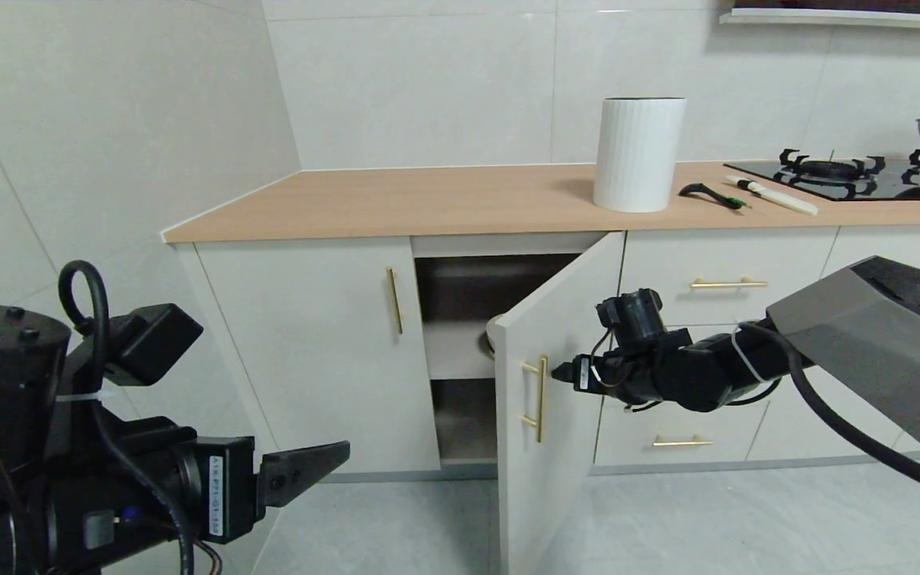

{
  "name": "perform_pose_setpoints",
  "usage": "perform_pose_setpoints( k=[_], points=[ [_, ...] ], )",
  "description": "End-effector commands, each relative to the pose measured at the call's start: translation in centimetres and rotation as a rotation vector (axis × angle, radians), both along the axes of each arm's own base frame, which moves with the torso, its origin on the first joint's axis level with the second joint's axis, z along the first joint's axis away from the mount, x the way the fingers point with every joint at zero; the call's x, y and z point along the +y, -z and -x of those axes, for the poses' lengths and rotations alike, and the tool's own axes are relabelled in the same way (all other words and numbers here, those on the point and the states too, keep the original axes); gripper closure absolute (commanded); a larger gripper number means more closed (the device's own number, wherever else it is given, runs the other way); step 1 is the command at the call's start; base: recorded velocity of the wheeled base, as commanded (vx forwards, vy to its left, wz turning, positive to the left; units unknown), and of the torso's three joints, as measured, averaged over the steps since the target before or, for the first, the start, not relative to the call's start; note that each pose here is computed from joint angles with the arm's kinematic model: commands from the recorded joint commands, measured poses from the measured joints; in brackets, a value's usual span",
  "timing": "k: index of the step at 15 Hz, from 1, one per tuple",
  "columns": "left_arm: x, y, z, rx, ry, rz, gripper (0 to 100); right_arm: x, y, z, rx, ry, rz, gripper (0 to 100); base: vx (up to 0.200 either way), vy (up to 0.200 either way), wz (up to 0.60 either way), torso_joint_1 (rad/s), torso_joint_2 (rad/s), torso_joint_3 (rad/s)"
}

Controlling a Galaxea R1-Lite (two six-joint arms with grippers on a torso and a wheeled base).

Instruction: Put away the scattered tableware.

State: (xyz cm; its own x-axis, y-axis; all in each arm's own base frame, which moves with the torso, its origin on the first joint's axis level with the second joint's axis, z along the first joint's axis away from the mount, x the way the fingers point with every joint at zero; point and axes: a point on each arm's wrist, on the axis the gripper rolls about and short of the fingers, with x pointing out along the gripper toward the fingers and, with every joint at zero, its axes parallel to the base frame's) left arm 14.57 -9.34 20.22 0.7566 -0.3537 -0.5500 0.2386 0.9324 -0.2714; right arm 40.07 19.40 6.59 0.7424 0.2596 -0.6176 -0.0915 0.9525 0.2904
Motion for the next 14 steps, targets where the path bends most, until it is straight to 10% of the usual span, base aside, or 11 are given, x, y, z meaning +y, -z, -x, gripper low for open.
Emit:
perform_pose_setpoints(
  k=[1,14],
  points=[
    [0.0,0.1,0.0,0.003,0.001,0.0,0,0.3,0.3,-0.4,-0.001,0.009,-0.016,0,0.2,0.0,0.0,-0.007,0.0,0.002],
    [0.0,0.4,-0.1,0.011,0.007,-0.017,0,2.1,-0.5,-2.4,-0.02,0.132,-0.229,0,0.046,0.0,0.0,0.001,0.0,-0.001]
  ],
)
